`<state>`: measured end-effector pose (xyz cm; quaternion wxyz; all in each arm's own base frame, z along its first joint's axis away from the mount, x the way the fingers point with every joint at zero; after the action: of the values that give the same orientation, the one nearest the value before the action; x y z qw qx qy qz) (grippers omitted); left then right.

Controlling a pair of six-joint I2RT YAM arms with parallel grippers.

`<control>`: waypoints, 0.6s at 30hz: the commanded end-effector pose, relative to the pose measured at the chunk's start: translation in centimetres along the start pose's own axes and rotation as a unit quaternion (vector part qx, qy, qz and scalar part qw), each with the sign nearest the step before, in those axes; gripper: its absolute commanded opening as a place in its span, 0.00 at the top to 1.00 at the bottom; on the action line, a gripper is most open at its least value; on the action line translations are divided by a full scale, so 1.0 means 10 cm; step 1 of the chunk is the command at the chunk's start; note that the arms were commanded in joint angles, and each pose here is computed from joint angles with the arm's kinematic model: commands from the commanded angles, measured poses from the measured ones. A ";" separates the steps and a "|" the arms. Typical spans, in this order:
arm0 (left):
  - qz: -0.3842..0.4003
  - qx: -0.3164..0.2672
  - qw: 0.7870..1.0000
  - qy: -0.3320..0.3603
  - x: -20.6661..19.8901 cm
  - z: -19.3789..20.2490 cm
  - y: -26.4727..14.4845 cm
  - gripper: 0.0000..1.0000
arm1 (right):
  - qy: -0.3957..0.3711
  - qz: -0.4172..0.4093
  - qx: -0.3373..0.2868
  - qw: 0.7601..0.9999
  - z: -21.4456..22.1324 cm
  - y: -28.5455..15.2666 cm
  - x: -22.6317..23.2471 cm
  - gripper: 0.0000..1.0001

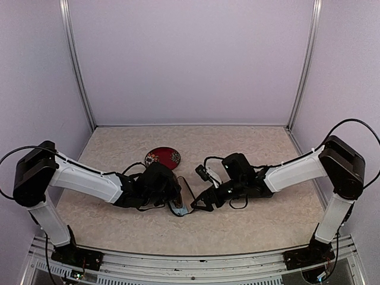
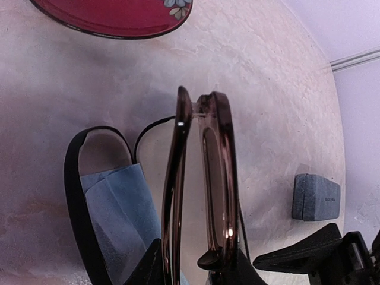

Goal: Organize the sunglasses
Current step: Place the sunglasses in the sunglasses case.

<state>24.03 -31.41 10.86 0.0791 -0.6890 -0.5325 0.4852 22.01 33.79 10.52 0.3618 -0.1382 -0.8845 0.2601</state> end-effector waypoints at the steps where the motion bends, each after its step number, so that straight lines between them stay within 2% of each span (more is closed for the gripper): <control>1: -0.017 0.009 1.000 -0.006 -0.04 0.06 0.07 0.70 | -0.017 -0.015 -0.021 1.000 -0.07 -0.07 0.06 0.20; 18: -0.051 0.013 0.998 -0.019 0.03 0.14 0.06 0.69 | -0.021 -0.031 -0.020 0.999 -0.03 -0.09 0.06 0.21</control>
<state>23.48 -31.79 9.32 0.1042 -0.6559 -0.5521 0.5041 21.63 33.45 10.62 0.3593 -0.1228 -0.8912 0.2481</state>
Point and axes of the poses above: each gripper's point midway between its finger pads, its own y axis out along the fingers, its own x axis along the line the jaws close on, z = x × y, the point moved 6 cm from there along -y, back along the fingers, and after that the axes turned 4 degrees about y, right-handed, at the moved point
